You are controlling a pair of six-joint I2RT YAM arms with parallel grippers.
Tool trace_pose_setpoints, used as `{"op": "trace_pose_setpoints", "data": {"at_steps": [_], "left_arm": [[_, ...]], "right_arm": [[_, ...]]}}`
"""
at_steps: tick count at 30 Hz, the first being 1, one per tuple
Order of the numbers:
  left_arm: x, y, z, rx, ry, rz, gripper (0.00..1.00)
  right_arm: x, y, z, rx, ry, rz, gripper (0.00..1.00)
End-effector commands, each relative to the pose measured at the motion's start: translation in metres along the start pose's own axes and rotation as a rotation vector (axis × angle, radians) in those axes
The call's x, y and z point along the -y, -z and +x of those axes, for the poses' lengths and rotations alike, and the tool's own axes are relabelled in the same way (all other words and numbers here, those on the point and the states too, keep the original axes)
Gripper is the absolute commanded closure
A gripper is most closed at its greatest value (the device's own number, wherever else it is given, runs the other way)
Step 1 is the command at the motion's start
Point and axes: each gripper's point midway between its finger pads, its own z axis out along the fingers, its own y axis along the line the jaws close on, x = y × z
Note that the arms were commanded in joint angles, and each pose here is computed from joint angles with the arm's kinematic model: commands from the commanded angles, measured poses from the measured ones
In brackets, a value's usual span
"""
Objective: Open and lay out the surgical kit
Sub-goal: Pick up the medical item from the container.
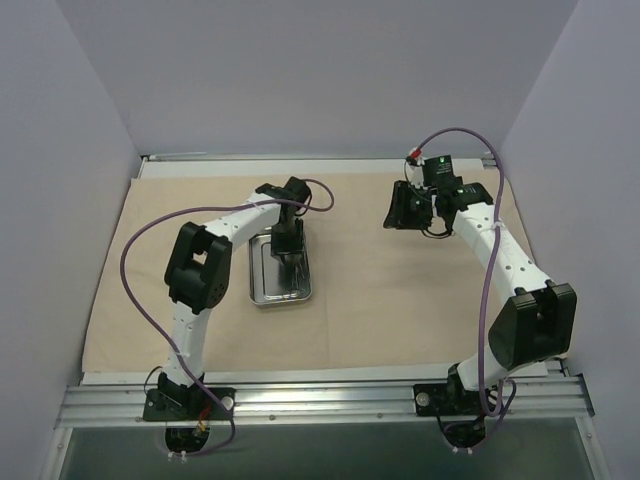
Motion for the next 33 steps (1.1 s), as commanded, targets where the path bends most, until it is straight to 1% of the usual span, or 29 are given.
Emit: {"op": "trace_pose_setpoints", "data": {"at_steps": [1,11,16,17,18,19,21,23,26,28,33], "left_arm": [[-0.004,-0.008,0.008,-0.012,-0.003,-0.048,0.57],[-0.010,-0.028,0.016,-0.047,-0.013,-0.082,0.57],[-0.022,-0.037,0.024,-0.074,-0.022,-0.132,0.58],[-0.024,-0.044,0.029,-0.095,-0.028,-0.144,0.60],[-0.025,-0.049,0.032,-0.105,-0.038,-0.147,0.74],[-0.025,-0.052,0.034,-0.110,-0.040,-0.141,0.80],[-0.027,-0.061,0.040,-0.126,-0.046,-0.136,0.88],[-0.027,-0.063,0.040,-0.132,-0.048,-0.124,0.90],[-0.026,-0.061,0.035,-0.118,-0.060,-0.112,0.97],[-0.025,-0.053,0.028,-0.107,-0.080,-0.108,0.98],[-0.020,-0.013,0.004,-0.026,-0.100,-0.056,0.98]], "right_arm": [[-0.003,0.016,0.001,0.021,0.016,-0.023,0.65],[0.000,0.015,0.004,0.013,0.013,-0.020,0.65],[0.000,0.013,0.003,0.009,0.014,-0.023,0.65],[0.000,0.013,0.002,0.011,0.013,-0.023,0.65],[0.000,0.013,0.002,0.011,0.014,-0.023,0.65],[0.000,0.012,0.002,0.011,0.014,-0.023,0.65],[0.001,0.012,0.001,0.010,0.018,-0.020,0.65],[0.003,0.012,0.001,0.009,0.026,-0.007,0.65],[0.005,0.011,-0.001,0.007,0.034,0.003,0.65],[0.005,0.011,-0.001,0.006,0.034,0.004,0.66],[-0.002,0.005,-0.007,0.009,0.030,-0.015,0.67]]}}
